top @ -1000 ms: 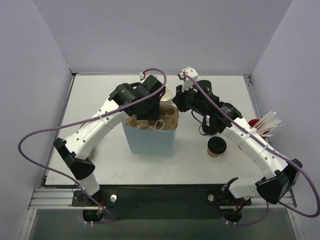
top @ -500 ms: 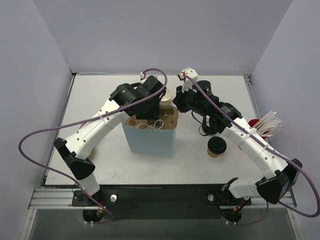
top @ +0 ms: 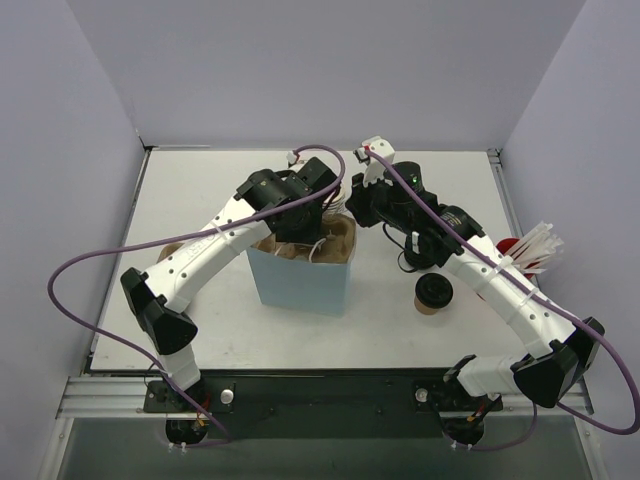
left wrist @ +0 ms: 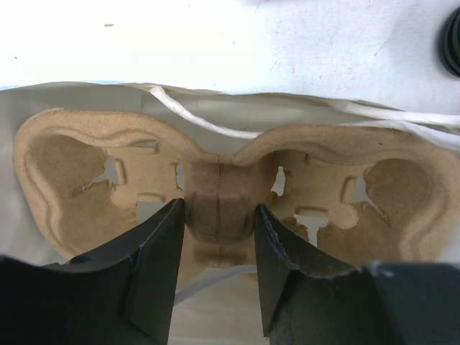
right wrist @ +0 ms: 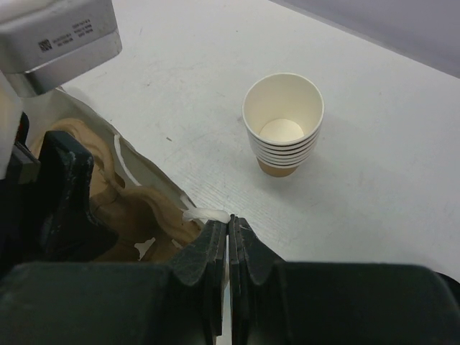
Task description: Pack the takeout coffee
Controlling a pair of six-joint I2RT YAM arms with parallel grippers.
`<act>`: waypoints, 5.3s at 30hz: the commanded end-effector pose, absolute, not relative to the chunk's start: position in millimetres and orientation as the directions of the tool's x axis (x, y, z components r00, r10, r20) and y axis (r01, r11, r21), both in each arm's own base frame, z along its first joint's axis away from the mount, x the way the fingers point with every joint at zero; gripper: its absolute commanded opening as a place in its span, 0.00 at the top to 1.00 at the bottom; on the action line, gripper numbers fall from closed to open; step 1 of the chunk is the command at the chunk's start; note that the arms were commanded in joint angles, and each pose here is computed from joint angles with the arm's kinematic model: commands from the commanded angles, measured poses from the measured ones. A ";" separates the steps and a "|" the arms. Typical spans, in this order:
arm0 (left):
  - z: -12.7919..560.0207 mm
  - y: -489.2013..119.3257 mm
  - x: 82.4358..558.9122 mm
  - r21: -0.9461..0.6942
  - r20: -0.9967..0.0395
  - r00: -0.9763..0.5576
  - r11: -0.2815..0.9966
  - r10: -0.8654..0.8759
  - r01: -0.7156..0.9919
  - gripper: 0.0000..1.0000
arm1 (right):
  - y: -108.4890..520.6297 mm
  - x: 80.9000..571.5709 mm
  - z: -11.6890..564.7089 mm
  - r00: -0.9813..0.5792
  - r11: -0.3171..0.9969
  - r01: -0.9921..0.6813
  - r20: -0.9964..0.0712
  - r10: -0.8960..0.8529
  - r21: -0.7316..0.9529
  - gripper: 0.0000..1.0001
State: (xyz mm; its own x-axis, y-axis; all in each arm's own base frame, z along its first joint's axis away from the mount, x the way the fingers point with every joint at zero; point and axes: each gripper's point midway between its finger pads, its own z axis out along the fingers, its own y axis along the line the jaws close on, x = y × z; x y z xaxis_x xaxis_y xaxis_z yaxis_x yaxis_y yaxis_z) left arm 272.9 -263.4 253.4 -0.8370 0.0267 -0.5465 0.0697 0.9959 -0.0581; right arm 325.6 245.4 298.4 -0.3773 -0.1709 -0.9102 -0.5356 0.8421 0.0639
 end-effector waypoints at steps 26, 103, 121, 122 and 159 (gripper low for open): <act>243.5 -208.6 240.4 0.150 -0.418 -0.896 0.984 0.150 0.094 0.36 | 247.6 328.3 312.1 -0.359 0.853 -0.519 -0.921 -0.153 0.061 1.00; 292.0 -257.2 284.0 -0.274 -0.711 -0.691 0.956 -0.127 0.106 0.75 | 257.2 330.9 296.7 -0.500 0.867 -0.463 -0.862 -0.081 0.187 1.00; 305.6 -258.8 295.8 -0.385 -0.775 -0.595 0.907 -0.216 0.173 0.71 | 262.2 334.1 305.7 -0.508 0.862 -0.461 -0.859 -0.060 0.212 1.00; 308.7 -258.4 295.0 -0.387 -0.778 -0.590 0.904 -0.216 0.180 0.71 | 262.3 334.7 305.9 -0.508 0.863 -0.459 -0.859 -0.061 0.211 1.00; 356.0 -169.1 284.3 -0.353 -0.786 -0.556 0.935 -0.271 0.044 0.68 | 300.2 272.9 303.5 -0.355 0.629 -0.774 -0.874 -0.332 0.075 1.00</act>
State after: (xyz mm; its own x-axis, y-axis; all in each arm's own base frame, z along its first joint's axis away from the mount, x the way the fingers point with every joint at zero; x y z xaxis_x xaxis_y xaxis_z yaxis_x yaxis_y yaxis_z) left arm 291.7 -188.0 337.5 -0.5869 -0.2473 -0.7710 0.0582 0.9369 -0.3447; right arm 271.3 278.6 306.1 -0.5408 -0.1831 -0.8210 -0.6256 0.7399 0.2472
